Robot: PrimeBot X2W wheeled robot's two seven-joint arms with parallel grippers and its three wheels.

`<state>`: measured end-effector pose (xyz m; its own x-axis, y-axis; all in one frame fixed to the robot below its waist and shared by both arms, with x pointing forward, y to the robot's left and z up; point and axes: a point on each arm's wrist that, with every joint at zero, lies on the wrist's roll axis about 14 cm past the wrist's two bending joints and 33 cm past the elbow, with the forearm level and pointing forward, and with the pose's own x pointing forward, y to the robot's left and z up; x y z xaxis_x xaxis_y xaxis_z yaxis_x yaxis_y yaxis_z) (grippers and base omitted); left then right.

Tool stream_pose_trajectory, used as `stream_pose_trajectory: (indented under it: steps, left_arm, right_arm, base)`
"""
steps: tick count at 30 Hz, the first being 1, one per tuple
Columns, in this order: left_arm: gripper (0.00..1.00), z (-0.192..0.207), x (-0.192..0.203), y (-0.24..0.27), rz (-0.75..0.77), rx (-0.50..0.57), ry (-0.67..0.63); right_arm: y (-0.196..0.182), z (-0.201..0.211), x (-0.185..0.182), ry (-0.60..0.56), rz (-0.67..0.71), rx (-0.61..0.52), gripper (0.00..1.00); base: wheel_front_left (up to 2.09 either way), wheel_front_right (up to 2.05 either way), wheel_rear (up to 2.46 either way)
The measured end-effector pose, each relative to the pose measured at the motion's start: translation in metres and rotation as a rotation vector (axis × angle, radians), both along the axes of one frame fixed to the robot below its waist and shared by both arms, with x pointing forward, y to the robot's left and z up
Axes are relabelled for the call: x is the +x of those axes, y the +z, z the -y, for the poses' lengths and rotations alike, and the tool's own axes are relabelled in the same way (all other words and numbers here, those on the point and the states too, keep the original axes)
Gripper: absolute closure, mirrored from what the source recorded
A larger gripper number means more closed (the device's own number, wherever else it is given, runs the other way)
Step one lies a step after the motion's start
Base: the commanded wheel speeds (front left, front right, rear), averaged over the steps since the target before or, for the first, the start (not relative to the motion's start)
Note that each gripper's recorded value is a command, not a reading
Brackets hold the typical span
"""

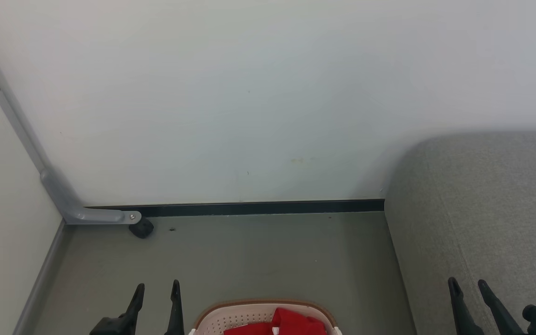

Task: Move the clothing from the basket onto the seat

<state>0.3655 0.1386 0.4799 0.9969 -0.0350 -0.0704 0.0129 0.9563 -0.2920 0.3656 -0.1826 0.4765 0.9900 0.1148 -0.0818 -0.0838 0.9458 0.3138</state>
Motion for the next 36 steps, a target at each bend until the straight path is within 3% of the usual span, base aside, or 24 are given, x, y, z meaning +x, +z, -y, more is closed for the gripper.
stream_pose_trajectory:
  steps: [18, 36]
  left_arm:
    - [0.0, 0.003, -0.011, -0.01, 0.019, 0.178, -0.011]
    - [0.0, -0.001, -0.012, -0.021, -0.021, 0.146, 0.008]
  right_arm:
    - [0.018, -0.01, -0.003, 0.09, 0.122, -0.259, 0.0]
    - [0.017, -0.005, -0.005, 0.075, 0.125, -0.266, 0.0]
  base:
    - [0.0, 0.0, 0.0]
    - [0.0, 0.0, 0.0]
